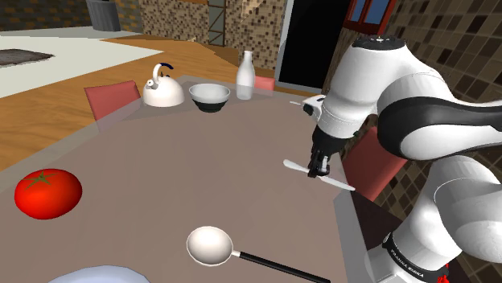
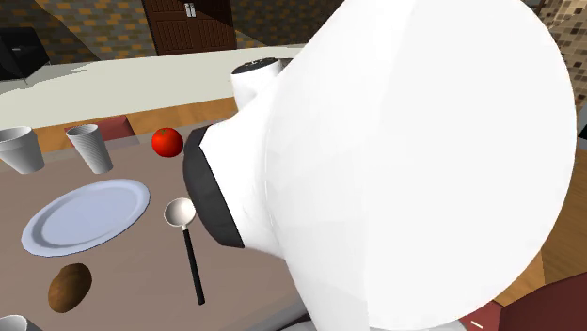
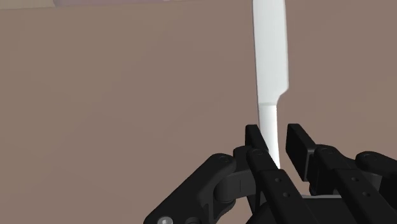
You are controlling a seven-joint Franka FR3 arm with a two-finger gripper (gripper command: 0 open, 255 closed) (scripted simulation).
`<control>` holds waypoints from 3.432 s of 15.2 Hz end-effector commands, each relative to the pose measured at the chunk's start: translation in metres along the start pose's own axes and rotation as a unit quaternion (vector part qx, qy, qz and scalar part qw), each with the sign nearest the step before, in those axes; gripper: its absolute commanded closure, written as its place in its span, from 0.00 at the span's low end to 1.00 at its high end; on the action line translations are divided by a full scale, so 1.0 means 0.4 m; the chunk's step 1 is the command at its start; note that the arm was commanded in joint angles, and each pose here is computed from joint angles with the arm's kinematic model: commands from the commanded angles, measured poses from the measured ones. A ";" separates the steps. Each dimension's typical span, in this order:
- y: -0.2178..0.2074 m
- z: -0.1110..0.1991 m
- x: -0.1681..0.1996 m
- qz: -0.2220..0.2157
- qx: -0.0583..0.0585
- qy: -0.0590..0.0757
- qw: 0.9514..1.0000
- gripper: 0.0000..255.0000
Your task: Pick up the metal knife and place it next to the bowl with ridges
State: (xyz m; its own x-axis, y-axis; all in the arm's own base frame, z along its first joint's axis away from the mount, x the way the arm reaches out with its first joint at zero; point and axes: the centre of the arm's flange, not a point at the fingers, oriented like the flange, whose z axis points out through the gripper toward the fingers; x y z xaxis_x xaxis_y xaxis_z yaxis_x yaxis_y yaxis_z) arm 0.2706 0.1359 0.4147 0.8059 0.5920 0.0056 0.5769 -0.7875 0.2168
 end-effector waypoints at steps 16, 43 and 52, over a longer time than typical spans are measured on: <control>0.044 -0.216 0.004 0.000 0.000 0.000 1.000 1.00; 0.787 -0.050 0.468 0.000 0.000 0.000 1.000 1.00; 1.034 0.005 0.623 0.000 0.000 0.000 1.000 1.00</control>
State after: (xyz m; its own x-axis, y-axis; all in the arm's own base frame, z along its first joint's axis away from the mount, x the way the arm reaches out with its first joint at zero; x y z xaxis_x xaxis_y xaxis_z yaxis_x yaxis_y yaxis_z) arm 0.6978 -0.0344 0.5044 0.8066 0.5911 0.0046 0.5763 -0.7881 0.2163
